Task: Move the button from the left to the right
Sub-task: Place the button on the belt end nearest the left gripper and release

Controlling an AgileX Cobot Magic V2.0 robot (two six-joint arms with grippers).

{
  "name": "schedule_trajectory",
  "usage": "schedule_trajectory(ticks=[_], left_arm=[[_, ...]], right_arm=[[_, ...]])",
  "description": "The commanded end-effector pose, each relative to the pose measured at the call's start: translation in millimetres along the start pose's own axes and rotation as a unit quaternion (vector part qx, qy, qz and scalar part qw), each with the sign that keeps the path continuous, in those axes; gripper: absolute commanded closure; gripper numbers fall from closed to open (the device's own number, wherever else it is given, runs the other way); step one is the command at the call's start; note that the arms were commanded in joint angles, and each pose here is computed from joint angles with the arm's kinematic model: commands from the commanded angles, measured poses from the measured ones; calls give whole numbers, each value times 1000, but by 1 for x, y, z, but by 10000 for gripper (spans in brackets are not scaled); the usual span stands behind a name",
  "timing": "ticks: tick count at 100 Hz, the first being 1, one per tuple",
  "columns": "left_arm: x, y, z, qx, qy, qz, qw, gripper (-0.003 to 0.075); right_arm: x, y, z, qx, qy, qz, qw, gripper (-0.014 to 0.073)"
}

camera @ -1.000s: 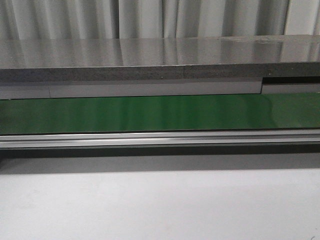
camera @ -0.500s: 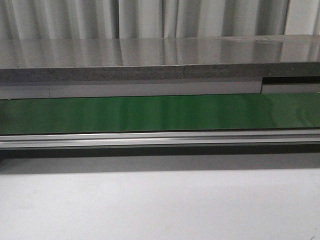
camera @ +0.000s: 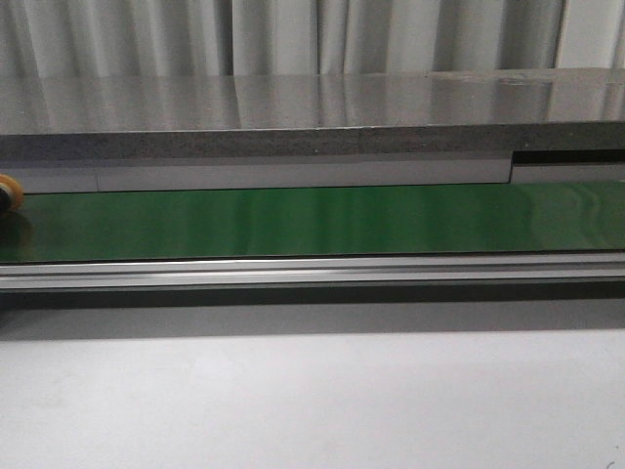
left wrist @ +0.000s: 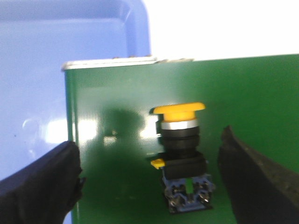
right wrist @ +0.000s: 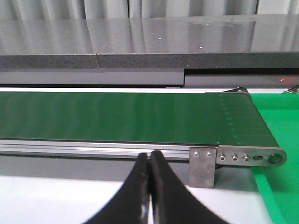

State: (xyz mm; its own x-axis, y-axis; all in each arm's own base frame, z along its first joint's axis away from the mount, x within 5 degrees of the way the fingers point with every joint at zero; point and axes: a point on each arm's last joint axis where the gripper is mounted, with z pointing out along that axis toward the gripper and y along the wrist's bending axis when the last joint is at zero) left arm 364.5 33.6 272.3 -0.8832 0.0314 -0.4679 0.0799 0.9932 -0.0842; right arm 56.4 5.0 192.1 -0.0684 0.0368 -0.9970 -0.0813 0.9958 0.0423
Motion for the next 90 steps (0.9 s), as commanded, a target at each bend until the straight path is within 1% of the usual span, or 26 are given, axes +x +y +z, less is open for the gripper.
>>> schedule_trajectory(ticks=[1, 17, 27, 33, 35, 47, 48, 52, 54, 57, 61, 64, 68, 69, 74, 75, 78, 82, 85, 87, 88, 89, 90], left_arm=[[-11, -15, -43, 3, -73, 9, 997, 142], [-11, -26, -82, -9, -158, 21, 987, 142], [-1, -37, -107, -15, -213, 33, 976, 142], [8, -43, -115, -16, -236, 38, 971, 142], [10, -45, -121, -18, -251, 39, 967, 142], [36, -58, -140, -22, -311, 57, 949, 142], [38, -59, -145, -23, -322, 58, 945, 142], [48, -63, -151, -24, -340, 63, 938, 142], [52, -65, -151, -23, -347, 65, 935, 142], [59, -67, -158, -25, -368, 67, 927, 142], [69, -69, -160, -27, -380, 74, 922, 142], [78, -70, -166, -30, -397, 77, 914, 142], [88, -71, -167, -31, -406, 82, 910, 142], [90, -71, -171, -33, -415, 82, 906, 142], [105, -72, -174, -34, -433, 82, 897, 142], [106, -71, -172, -34, -430, 82, 898, 142], [114, -71, -175, -35, -442, 82, 892, 142], [124, -71, -174, -36, -448, 81, 890, 142], [133, -71, -177, -38, -458, 80, 884, 142], [137, -70, -175, -38, -458, 80, 884, 142], [140, -71, -177, -39, -464, 80, 881, 142], [143, -70, -175, -39, -461, 80, 883, 142], [146, -70, -177, -39, -467, 80, 880, 142]], right_arm=[[-13, 0, -3, -1, -59, -2, 998, 663], [-13, 0, -3, -1, -59, -2, 998, 663], [-13, 0, -3, -1, -59, -2, 998, 663], [-13, 0, -3, -1, -59, -2, 998, 663], [-13, 0, -3, -1, -59, -2, 998, 663], [-13, 0, -3, -1, -59, -2, 998, 663], [-13, 0, -3, -1, -59, -2, 998, 663], [-13, 0, -3, -1, -59, -2, 998, 663], [-13, 0, -3, -1, -59, -2, 998, 663], [-13, 0, -3, -1, -59, -2, 998, 663], [-13, 0, -3, -1, -59, -2, 998, 663], [-13, 0, -3, -1, -59, -2, 998, 663], [-13, 0, -3, -1, -59, -2, 998, 663], [-13, 0, -3, -1, -59, -2, 998, 663], [-13, 0, -3, -1, -59, -2, 998, 663], [-13, 0, -3, -1, -59, -2, 998, 663], [-13, 0, -3, -1, -59, -2, 998, 663], [-13, 0, -3, -1, -59, -2, 998, 663], [-13, 0, -3, -1, -59, -2, 998, 663], [-13, 0, -3, -1, -59, -2, 998, 663], [-13, 0, -3, -1, -59, -2, 998, 663], [-13, 0, -3, -1, -59, -2, 998, 663], [-13, 0, -3, -1, -59, -2, 998, 663]])
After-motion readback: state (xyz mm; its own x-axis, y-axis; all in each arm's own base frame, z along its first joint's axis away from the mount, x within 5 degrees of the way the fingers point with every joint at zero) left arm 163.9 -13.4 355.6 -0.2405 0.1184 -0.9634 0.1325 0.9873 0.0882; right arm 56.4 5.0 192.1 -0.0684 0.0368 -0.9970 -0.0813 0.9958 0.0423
